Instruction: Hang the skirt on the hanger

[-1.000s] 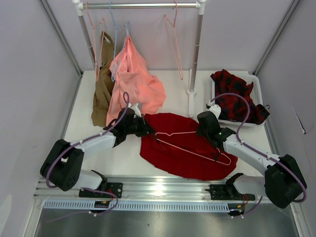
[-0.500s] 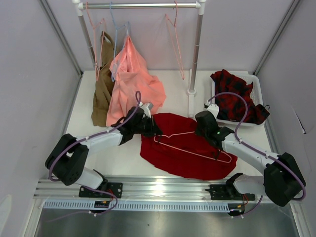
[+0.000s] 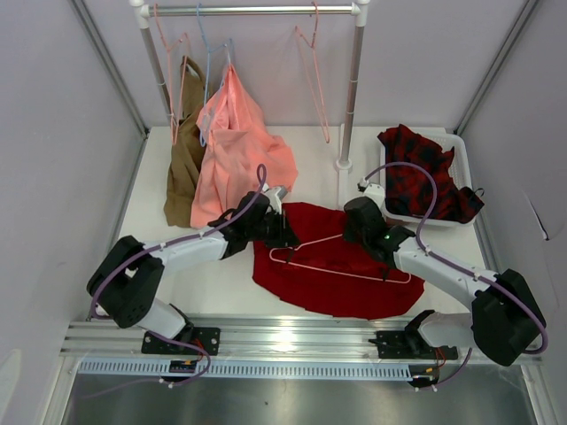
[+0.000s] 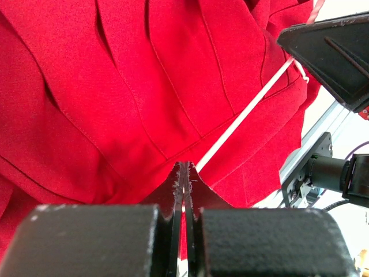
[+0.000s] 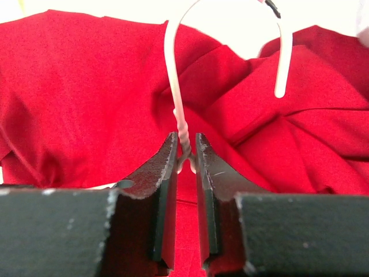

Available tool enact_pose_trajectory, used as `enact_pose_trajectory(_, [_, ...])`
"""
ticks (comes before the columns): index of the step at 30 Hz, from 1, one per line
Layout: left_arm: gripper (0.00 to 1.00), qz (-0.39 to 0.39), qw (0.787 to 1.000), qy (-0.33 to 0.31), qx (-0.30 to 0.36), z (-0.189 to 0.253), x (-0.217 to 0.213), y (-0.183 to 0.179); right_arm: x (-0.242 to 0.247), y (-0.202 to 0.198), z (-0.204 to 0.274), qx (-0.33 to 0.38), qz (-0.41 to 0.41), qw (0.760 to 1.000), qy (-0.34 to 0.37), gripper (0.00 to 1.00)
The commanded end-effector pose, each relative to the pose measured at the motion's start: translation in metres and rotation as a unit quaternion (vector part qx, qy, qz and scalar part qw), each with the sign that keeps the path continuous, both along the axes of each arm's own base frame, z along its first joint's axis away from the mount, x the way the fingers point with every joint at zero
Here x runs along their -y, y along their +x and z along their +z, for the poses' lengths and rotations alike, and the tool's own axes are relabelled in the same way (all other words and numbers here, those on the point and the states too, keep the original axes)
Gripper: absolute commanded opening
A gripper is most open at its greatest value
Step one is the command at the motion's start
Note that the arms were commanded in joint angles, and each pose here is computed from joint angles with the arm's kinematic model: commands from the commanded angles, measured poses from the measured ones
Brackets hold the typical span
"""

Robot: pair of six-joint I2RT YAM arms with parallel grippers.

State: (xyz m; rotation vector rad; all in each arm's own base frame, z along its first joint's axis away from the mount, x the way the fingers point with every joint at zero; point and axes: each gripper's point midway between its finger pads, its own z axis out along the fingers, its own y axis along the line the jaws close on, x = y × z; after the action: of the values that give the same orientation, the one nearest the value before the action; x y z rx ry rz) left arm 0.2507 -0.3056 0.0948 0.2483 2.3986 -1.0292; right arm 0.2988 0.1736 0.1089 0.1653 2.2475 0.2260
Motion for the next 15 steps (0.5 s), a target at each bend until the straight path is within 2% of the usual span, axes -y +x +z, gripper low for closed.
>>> enact_pose_trajectory(1, [0.0, -0.014, 0.999, -0.017, 0.035, 0.02, 0.01, 0.006, -0.02, 0.015, 0.032, 0.045, 0.006, 0.998, 0.049, 0.0])
enact_pose_trajectory(12, [0.0, -0.011, 0.996, 0.001, 0.083, 0.04, -0.006, 0.0, -0.039, 0.015, 0.056, 0.071, 0.024, 0.994, 0.084, 0.0])
enact_pose_trajectory(14, [0.04, -0.018, 0.994, -0.001, 0.107, 0.05, -0.007, -0.001, -0.041, 0.013, 0.057, 0.072, 0.03, 0.993, 0.084, 0.0])
enact_pose_trajectory(15, [0.13, -0.027, 0.992, 0.005, 0.121, 0.051, -0.009, -0.001, -0.042, 0.012, 0.058, 0.073, 0.031, 0.993, 0.084, 0.0])
